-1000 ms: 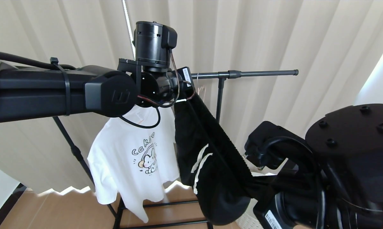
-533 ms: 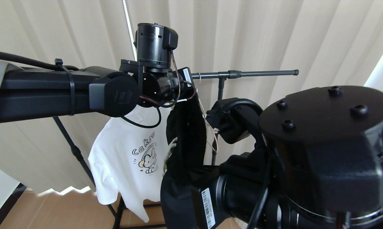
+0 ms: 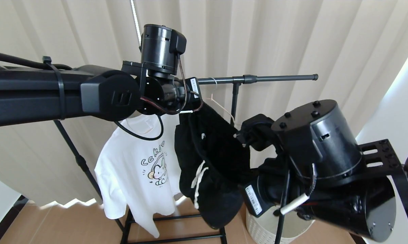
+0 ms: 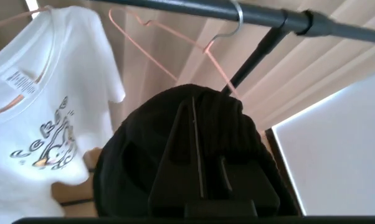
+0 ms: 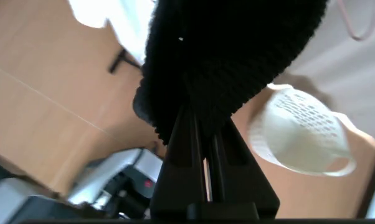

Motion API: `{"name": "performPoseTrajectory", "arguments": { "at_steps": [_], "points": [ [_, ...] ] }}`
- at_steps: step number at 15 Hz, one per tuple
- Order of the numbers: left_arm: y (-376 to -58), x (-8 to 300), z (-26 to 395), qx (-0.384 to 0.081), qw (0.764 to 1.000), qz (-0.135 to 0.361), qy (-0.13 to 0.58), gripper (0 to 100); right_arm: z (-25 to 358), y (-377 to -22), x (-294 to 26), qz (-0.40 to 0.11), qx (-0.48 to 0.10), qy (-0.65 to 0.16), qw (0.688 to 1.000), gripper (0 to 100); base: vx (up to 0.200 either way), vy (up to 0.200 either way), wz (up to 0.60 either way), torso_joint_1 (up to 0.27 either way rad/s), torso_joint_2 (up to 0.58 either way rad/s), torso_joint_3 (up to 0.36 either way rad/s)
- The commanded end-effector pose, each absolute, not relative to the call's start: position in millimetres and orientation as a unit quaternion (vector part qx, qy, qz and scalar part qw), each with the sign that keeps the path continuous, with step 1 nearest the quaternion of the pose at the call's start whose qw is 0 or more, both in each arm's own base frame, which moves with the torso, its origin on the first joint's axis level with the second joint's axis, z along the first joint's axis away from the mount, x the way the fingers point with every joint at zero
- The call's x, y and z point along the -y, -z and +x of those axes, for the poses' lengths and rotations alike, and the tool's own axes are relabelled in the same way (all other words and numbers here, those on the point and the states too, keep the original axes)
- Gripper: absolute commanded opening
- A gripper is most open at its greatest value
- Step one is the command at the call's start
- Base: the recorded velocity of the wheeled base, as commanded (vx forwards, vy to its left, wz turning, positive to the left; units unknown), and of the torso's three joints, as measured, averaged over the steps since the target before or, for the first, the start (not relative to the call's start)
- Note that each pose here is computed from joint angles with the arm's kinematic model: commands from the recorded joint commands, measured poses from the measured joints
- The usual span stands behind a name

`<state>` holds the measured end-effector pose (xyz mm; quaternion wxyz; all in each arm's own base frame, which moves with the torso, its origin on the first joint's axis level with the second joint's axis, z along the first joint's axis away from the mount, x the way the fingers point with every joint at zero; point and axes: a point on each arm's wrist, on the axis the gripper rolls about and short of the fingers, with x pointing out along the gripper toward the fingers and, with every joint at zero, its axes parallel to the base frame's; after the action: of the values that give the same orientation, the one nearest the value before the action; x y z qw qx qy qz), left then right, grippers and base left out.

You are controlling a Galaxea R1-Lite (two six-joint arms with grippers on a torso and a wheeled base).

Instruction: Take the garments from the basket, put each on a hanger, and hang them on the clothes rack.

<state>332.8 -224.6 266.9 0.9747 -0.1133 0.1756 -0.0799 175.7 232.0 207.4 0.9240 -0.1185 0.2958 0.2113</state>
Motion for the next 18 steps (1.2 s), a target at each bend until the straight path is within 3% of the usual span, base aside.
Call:
{"name": "performPoseTrajectory", "arguments": {
  "at_steps": [1, 3, 7, 11, 13, 15, 18],
  "points": [
    [-281, 213, 317, -0.189, 0.974, -0.098, 0.076, 0, 218, -206, -213, -0.110, -0.297, -0.125, 0.940, 0, 0.000, 0.000, 0.00, 0.000, 0.00, 0.000],
    [-276, 202, 302, -0.232, 0.969, -0.057, 0.068, 0, 248, -209, -210, -0.092, -0.287, -0.070, 0.951, 0, 0.000, 0.000, 0.00, 0.000, 0.00, 0.000],
    [-251, 187, 265, -0.287, 0.955, -0.005, 0.073, 0, 284, -221, -229, 0.016, -0.263, -0.037, 0.964, 0, 0.000, 0.000, 0.00, 0.000, 0.00, 0.000],
    [-194, 186, 215, -0.368, 0.922, 0.065, 0.105, 0, 315, -223, -254, 0.122, -0.236, -0.011, 0.964, 0, 0.000, 0.000, 0.00, 0.000, 0.00, 0.000],
    [-177, 195, 201, -0.375, 0.914, 0.079, 0.131, 0, 320, -227, -259, 0.149, -0.226, -0.008, 0.963, 0, 0.000, 0.000, 0.00, 0.000, 0.00, 0.000],
    [-167, 215, 176, -0.382, 0.896, 0.083, 0.210, 0, 324, -240, -262, 0.202, -0.209, -0.008, 0.957, 0, 0.000, 0.000, 0.00, 0.000, 0.00, 0.000],
    [-176, 237, 157, -0.374, 0.889, 0.040, 0.260, 0, 324, -248, -263, 0.234, -0.200, -0.010, 0.951, 0, 0.000, 0.000, 0.00, 0.000, 0.00, 0.000]
  ]
}}
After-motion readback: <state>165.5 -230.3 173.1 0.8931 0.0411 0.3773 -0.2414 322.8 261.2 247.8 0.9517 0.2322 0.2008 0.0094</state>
